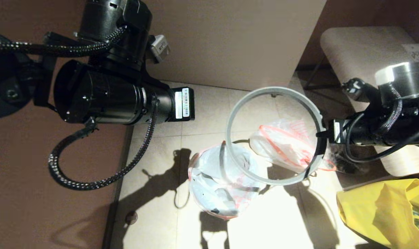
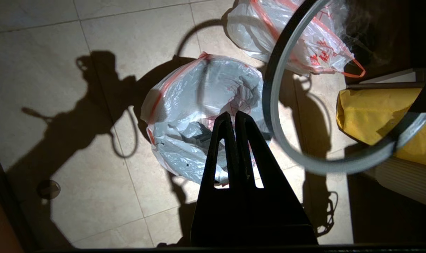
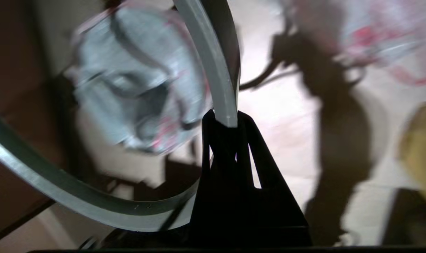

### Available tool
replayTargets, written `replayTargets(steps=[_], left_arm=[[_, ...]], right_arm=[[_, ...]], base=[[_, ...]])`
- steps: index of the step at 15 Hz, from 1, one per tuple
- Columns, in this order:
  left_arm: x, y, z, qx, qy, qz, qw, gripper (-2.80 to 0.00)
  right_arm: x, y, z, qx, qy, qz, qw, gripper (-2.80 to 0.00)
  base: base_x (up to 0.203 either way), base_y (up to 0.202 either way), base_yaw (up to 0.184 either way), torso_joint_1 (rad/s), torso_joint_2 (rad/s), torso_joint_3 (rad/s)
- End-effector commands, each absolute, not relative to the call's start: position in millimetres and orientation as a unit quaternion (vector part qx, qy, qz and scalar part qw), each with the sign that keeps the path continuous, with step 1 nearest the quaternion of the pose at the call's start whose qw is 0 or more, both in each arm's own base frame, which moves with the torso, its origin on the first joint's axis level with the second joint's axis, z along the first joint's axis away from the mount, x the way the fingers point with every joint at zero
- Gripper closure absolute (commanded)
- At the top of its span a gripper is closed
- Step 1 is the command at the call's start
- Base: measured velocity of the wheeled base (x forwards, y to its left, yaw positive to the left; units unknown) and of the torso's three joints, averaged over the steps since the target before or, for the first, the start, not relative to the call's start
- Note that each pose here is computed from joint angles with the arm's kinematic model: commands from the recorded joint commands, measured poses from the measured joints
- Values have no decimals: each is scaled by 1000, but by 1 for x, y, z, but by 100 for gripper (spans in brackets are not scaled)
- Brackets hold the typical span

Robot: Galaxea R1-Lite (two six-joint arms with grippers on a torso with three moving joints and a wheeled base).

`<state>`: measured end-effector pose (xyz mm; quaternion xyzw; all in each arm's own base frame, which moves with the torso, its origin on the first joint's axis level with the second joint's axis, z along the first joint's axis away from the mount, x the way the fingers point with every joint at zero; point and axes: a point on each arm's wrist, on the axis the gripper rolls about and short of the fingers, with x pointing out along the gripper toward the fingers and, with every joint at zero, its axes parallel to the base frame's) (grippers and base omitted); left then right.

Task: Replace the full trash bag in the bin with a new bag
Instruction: Place the trash can ring on the trash can

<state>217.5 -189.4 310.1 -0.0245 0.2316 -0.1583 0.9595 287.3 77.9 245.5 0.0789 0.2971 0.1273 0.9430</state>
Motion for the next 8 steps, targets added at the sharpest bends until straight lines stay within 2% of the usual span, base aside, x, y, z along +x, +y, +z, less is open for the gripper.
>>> replayTargets(steps=[1,6,8], left_arm=[[217,-189,311,-26,230,-157,960,0],[219,-188,311,-25,229,-154,961,0],[219,-188,311,-25,230,-154,961,0]], right_arm=[[290,99,243,98,331,176,922,0],[331,168,154,42,446,180,876,0],[353,187,139,44,450,171,875,0]], base=[[0,0,0,0,0,0],[0,0,0,0,0,0],[0,0,0,0,0,0]])
